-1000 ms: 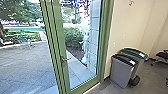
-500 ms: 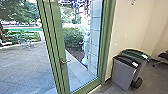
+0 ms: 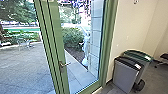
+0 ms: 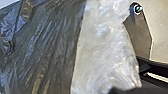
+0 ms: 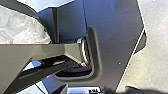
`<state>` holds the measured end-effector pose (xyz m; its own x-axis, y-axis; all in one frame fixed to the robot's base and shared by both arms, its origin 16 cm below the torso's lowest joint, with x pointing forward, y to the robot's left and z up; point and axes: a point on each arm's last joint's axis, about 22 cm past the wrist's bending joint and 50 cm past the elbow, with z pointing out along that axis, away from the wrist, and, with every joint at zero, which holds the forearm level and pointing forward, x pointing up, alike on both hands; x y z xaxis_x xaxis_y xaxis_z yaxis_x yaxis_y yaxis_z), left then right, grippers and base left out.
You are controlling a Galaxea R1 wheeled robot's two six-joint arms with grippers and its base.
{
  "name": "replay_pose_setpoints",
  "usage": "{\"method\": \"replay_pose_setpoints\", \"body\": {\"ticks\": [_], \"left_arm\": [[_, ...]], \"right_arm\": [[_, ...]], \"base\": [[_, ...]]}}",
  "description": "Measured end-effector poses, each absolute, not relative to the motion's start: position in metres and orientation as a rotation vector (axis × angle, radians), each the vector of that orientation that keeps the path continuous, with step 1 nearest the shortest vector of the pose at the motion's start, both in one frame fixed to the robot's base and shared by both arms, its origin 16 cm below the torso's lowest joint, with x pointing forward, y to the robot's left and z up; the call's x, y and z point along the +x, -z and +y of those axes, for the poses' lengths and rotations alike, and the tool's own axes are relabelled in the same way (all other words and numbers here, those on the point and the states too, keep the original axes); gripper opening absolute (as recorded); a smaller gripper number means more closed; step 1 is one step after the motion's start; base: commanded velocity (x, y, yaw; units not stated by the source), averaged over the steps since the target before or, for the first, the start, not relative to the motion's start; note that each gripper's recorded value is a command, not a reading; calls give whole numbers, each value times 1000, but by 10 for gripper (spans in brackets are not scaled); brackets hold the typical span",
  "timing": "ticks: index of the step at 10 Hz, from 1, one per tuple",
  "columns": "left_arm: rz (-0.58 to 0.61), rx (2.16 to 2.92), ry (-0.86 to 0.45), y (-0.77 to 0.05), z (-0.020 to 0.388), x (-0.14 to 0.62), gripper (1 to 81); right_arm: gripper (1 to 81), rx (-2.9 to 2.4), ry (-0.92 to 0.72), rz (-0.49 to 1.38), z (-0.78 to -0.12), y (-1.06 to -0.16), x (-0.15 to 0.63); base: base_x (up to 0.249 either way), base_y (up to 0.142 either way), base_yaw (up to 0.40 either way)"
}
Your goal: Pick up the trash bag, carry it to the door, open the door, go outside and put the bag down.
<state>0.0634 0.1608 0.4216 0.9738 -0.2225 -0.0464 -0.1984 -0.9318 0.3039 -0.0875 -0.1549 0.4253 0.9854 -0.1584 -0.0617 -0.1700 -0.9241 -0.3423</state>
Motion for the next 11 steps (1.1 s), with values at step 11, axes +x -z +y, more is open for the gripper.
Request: {"method": "replay_pose_setpoints", "body": {"ticks": [11], "left_arm": [[-308, 2817, 116, -422, 158, 63, 10]], "right_arm": [[811, -2780, -36, 233, -156, -425, -80]], "base": [[105, -57, 0]]}}
